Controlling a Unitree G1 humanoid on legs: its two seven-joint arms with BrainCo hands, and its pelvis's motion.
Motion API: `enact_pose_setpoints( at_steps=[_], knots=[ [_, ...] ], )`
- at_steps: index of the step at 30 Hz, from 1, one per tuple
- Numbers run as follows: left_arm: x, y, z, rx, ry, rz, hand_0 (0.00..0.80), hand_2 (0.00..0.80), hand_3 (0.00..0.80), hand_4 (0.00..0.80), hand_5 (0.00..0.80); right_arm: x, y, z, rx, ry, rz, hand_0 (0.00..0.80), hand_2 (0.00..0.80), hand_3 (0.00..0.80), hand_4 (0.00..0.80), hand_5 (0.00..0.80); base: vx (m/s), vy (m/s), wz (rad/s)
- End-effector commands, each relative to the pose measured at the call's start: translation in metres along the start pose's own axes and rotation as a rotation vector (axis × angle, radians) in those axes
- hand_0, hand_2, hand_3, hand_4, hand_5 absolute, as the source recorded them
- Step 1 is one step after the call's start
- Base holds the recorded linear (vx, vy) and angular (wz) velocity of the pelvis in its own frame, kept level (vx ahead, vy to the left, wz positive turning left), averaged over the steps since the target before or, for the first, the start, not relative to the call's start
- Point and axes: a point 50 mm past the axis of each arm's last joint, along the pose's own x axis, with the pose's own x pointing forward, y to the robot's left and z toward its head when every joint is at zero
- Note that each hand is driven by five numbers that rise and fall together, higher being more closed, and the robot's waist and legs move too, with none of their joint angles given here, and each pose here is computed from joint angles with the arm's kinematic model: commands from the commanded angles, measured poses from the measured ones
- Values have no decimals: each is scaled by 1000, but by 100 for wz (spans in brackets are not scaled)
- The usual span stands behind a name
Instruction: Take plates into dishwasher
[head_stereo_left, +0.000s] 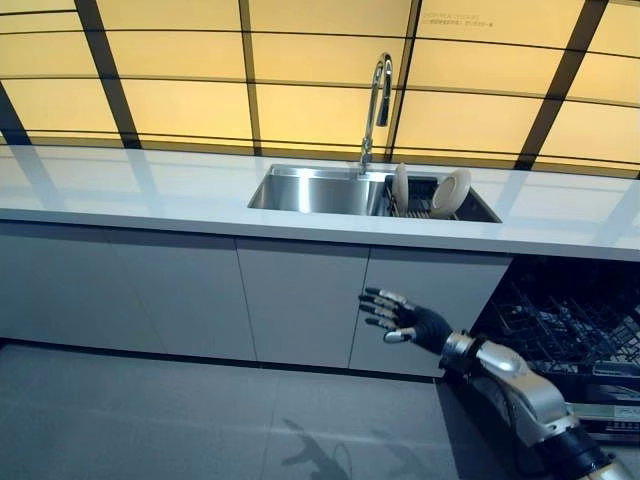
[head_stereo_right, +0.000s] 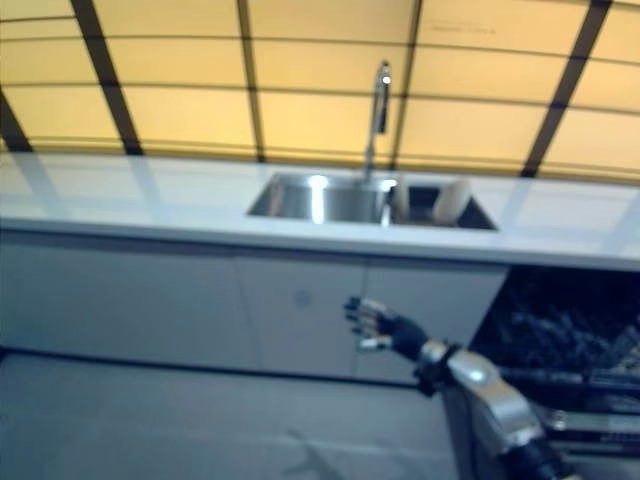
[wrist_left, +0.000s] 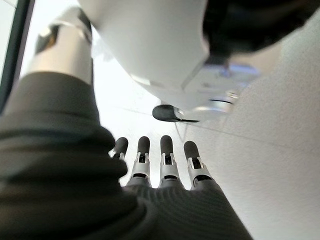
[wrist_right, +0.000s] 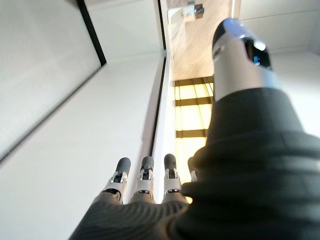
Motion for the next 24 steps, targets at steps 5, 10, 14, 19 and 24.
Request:
enact_pose_setpoints(
  at_steps=[5,10,14,19,24],
  knots=[
    [-1,16,-30,-19,76,36,0,0,0,0,0,-5,-22,54,-82,-274,-161,0,0,0,0,0,409,17,-11],
    [-4,30,-31,-47,79,50,0,0,0,0,0,-4,-44,65,-53,-310,-281,0,0,0,0,0,386,51,-62],
    [-5,39,-4,-3,20,82,0,0,0,0,0,-24,-62,67,-34,-324,-391,0,0,0,0,0,247,39,-19],
    [-7,46,13,36,-17,112,0,0,0,0,0,-37,-81,75,-41,-317,-518,0,0,0,0,0,77,-17,-2],
    [-6,40,13,48,-13,95,0,0,0,0,0,-43,-91,92,-52,-345,-593,0,0,0,0,0,34,26,-8]
  ],
)
